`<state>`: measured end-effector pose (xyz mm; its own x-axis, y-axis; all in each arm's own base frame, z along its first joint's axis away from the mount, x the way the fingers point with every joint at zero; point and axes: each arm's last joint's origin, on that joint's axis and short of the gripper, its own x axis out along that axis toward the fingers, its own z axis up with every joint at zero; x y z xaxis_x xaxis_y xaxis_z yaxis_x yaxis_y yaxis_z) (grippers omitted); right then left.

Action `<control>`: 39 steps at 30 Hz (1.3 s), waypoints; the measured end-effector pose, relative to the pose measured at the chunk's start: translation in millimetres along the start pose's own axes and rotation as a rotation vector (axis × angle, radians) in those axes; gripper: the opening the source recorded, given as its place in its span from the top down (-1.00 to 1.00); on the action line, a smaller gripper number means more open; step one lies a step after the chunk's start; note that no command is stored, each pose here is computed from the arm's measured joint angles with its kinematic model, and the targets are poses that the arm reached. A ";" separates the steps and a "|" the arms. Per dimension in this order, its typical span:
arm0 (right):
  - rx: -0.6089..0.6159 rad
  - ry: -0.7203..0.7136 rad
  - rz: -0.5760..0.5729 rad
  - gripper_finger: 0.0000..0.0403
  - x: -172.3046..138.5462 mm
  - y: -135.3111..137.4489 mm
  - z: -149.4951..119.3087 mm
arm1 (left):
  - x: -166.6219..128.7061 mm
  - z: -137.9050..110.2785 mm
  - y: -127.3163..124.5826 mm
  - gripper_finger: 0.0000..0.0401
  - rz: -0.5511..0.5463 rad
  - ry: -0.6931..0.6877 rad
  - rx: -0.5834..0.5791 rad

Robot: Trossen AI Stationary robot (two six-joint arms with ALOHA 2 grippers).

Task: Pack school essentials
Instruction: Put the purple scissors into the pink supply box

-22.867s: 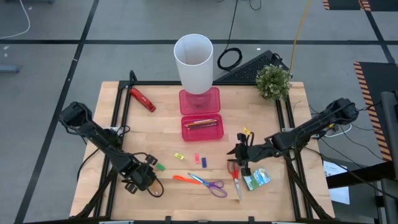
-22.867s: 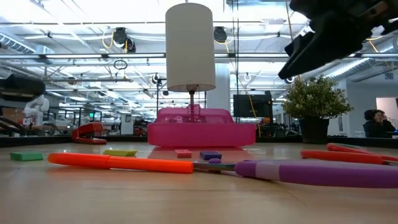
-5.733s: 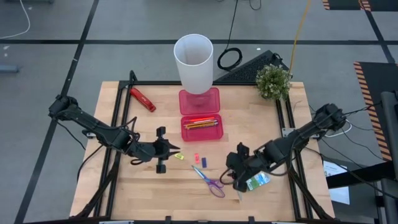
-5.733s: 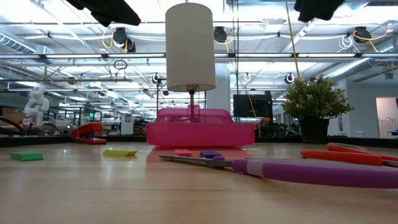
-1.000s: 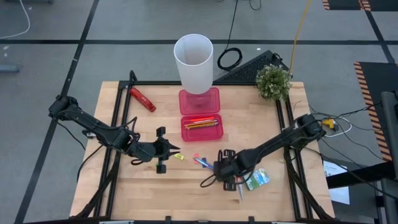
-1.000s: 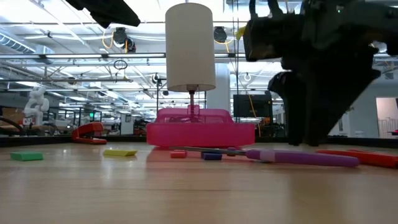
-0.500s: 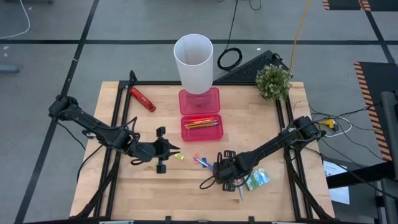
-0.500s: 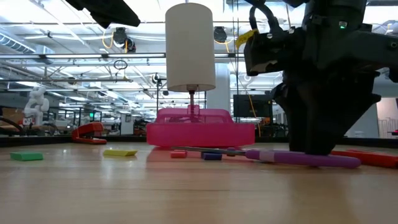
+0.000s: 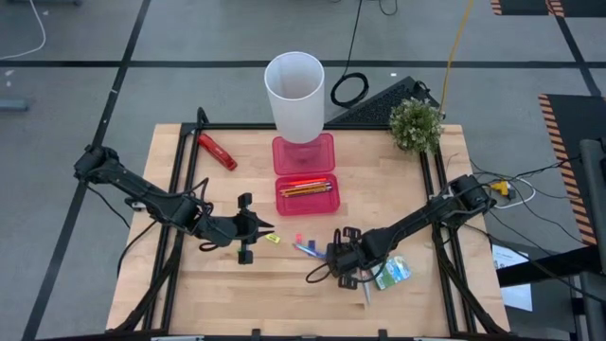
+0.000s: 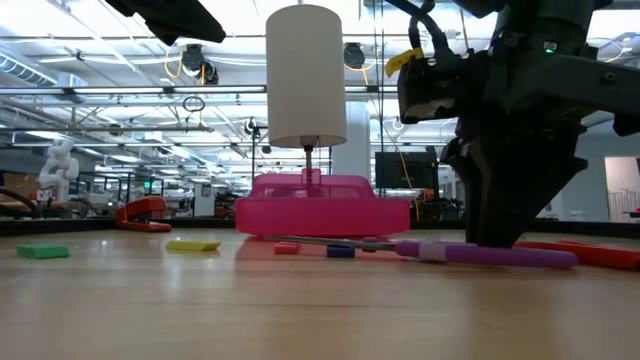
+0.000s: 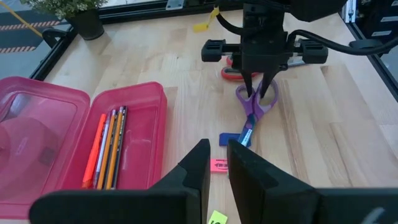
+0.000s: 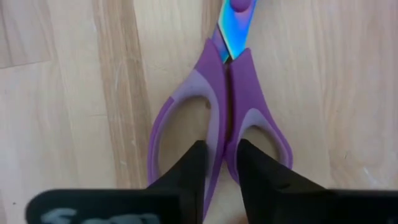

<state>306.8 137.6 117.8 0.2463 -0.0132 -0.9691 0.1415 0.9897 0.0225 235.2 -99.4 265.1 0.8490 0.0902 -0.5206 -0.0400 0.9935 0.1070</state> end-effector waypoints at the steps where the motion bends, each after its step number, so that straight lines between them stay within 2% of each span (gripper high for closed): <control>1: 0.000 0.000 0.002 0.71 0.0 0.0 0.1 | 0.0 0.0 0.0 0.71 0.000 0.000 0.000; 7: 0.008 -0.036 0.026 0.62 -8.4 -0.6 3.8 | 0.0 0.0 0.0 0.71 0.000 0.000 0.000; 21: 0.000 -0.161 0.076 0.64 -52.3 -25.0 20.1 | 0.0 0.0 0.0 0.71 0.000 0.000 0.000; 33: -0.058 -0.271 0.053 0.64 -83.2 -73.5 39.3 | 0.0 0.0 0.0 0.71 0.000 0.000 0.001; 39: -0.084 -0.286 0.066 0.64 -87.8 -102.1 47.6 | 0.0 0.0 -0.1 0.71 -0.001 0.000 0.001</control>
<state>316.4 30.9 212.2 0.5138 0.0241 -0.8576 0.0396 0.9979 0.0517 235.2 -99.5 265.1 0.8493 0.0895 -0.5203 -0.0388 0.9934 0.1075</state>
